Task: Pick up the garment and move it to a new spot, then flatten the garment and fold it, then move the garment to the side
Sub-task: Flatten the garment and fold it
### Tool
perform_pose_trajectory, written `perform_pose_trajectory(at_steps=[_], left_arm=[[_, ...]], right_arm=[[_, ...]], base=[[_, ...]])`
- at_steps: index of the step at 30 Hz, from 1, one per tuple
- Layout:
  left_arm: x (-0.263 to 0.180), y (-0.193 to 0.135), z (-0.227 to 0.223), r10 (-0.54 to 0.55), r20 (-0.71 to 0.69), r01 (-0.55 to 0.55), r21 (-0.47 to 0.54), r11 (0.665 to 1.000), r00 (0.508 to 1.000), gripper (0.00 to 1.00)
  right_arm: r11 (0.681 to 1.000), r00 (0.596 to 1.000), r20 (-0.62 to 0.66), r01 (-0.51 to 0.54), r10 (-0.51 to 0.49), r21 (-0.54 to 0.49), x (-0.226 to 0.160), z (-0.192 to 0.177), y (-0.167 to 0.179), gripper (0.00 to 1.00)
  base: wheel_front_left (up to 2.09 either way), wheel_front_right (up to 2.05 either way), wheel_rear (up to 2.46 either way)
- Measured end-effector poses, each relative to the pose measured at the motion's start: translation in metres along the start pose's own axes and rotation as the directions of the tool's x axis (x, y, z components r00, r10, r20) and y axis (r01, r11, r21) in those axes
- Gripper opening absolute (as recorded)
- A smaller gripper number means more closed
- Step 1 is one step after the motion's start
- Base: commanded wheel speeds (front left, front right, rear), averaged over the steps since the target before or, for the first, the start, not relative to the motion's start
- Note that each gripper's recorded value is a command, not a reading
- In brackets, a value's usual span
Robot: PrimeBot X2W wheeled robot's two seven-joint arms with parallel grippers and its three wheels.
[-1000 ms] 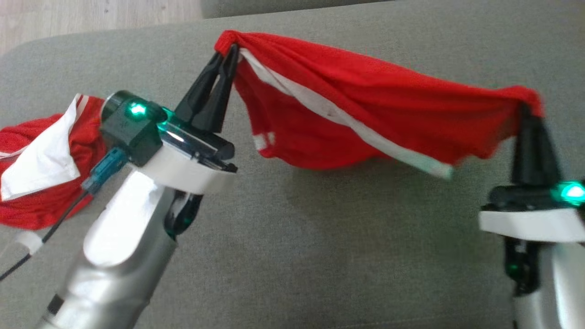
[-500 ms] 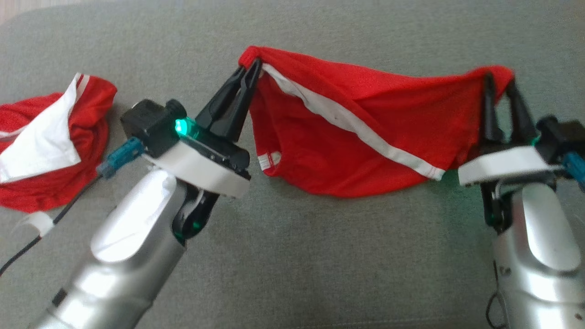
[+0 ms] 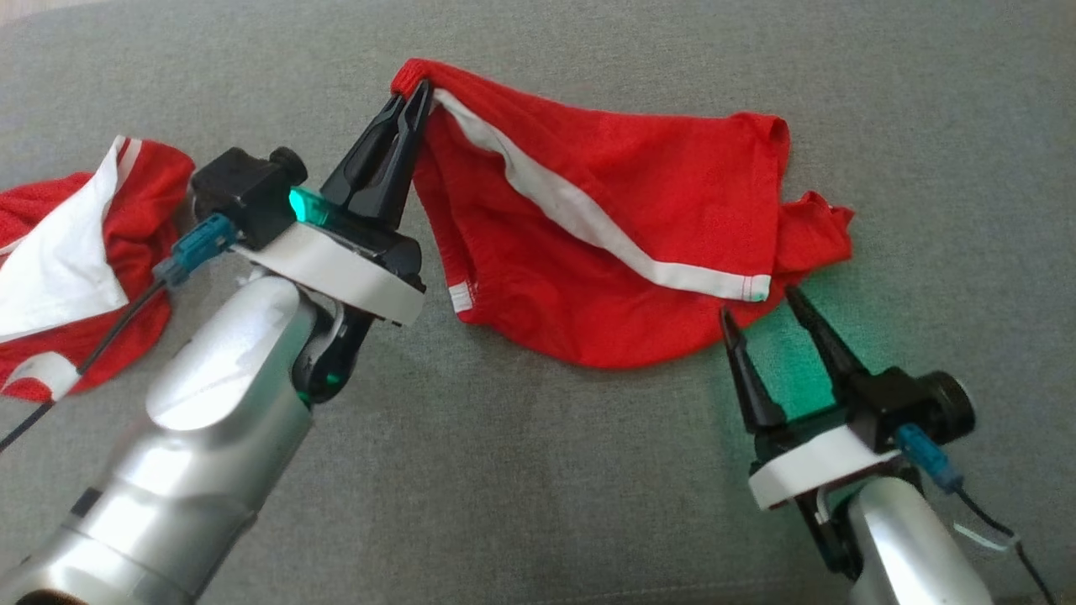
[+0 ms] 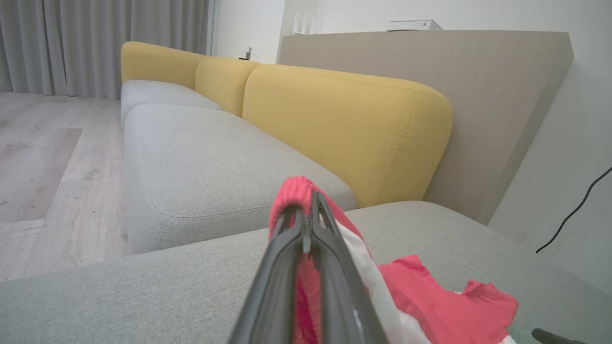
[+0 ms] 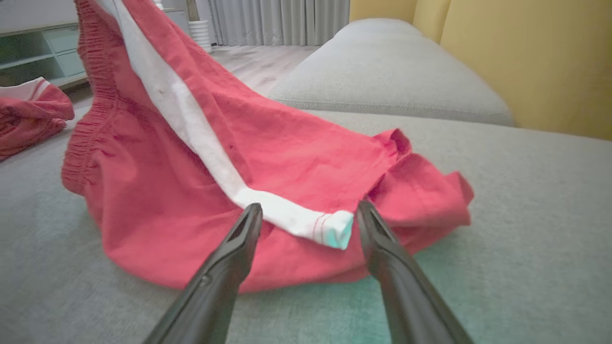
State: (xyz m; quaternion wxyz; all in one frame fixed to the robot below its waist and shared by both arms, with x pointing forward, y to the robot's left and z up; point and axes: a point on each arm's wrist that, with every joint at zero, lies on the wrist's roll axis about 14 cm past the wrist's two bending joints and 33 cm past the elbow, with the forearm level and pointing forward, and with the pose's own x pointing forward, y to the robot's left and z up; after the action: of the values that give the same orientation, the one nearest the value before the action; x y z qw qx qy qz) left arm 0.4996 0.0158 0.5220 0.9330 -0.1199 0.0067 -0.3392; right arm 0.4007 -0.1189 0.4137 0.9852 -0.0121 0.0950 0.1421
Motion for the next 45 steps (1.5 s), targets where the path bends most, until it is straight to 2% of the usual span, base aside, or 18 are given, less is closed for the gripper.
perform_pose_trajectory(at_steps=[13,15,17,19,21,24,30,33,36,38,41,43,45], left_arm=[[-0.005,0.006,0.006,0.018,0.006,-0.018,0.012,1.000,1.000,0.00],[-0.006,0.006,0.008,0.019,0.009,-0.019,0.015,1.000,1.000,0.00],[-0.006,0.005,0.009,0.018,0.012,-0.019,0.017,1.000,1.000,0.00],[-0.007,0.005,0.010,0.020,0.012,-0.020,0.020,1.000,1.000,0.00],[-0.008,0.006,0.010,0.022,0.013,-0.022,0.025,0.999,1.000,0.00],[-0.009,0.006,0.012,0.022,0.016,-0.022,0.027,0.999,1.000,0.00],[-0.010,0.006,0.014,0.021,0.021,-0.022,0.031,0.999,1.000,0.00],[-0.010,0.006,0.016,0.018,0.025,-0.019,0.035,0.999,1.000,0.00],[-0.009,0.003,0.020,-0.003,0.035,0.001,0.056,0.998,0.999,0.00],[-0.005,0.000,0.024,-0.026,0.047,0.022,0.078,0.997,0.999,0.00],[0.011,-0.001,0.045,-0.076,0.083,0.062,0.164,0.985,0.994,0.00],[0.029,-0.004,0.071,-0.128,0.126,0.092,0.257,0.962,0.984,0.00],[0.049,-0.011,0.101,-0.186,0.176,0.120,0.329,0.937,0.967,0.00]], right_arm=[[1.000,0.999,-0.051,-0.004,0.005,0.021,0.012,-0.013,-0.002,0.98],[1.000,0.998,-0.067,-0.008,0.009,0.022,0.011,-0.018,0.000,0.83],[1.000,0.997,-0.074,-0.010,0.012,0.023,0.010,-0.020,0.000,0.47],[0.999,0.997,-0.080,-0.011,0.013,0.032,0.010,-0.022,0.002,0.33],[0.999,0.996,-0.084,-0.014,0.016,0.032,0.011,-0.023,0.003,0.26],[0.999,0.996,-0.085,-0.015,0.018,0.038,0.011,-0.024,0.003,0.00],[0.999,0.998,-0.057,-0.024,0.026,0.032,0.015,-0.015,0.005,0.00],[1.000,0.999,0.040,-0.002,0.002,0.010,0.025,0.017,-0.005,0.00],[0.998,0.983,0.177,0.056,-0.058,0.014,0.033,0.062,-0.027,0.00],[0.995,0.956,0.275,0.098,-0.102,0.030,0.037,0.095,-0.044,0.00],[0.987,0.899,0.409,0.154,-0.159,0.044,0.046,0.146,-0.072,0.00],[0.985,0.859,0.486,0.168,-0.160,0.027,0.055,0.180,-0.085,0.00],[0.980,0.804,0.568,0.200,-0.178,0.023,0.062,0.220,-0.107,0.00]], base=[[0.00,0.00,0.00],[0.00,0.00,0.00],[0.00,0.00,0.00],[0.00,0.00,0.00],[0.00,0.00,0.00],[0.00,0.00,0.00],[0.00,0.00,0.00],[0.00,0.00,0.00],[0.00,0.00,0.00],[0.00,0.00,0.00],[0.00,0.00,0.00],[0.00,0.00,0.00],[0.00,0.00,0.00]])
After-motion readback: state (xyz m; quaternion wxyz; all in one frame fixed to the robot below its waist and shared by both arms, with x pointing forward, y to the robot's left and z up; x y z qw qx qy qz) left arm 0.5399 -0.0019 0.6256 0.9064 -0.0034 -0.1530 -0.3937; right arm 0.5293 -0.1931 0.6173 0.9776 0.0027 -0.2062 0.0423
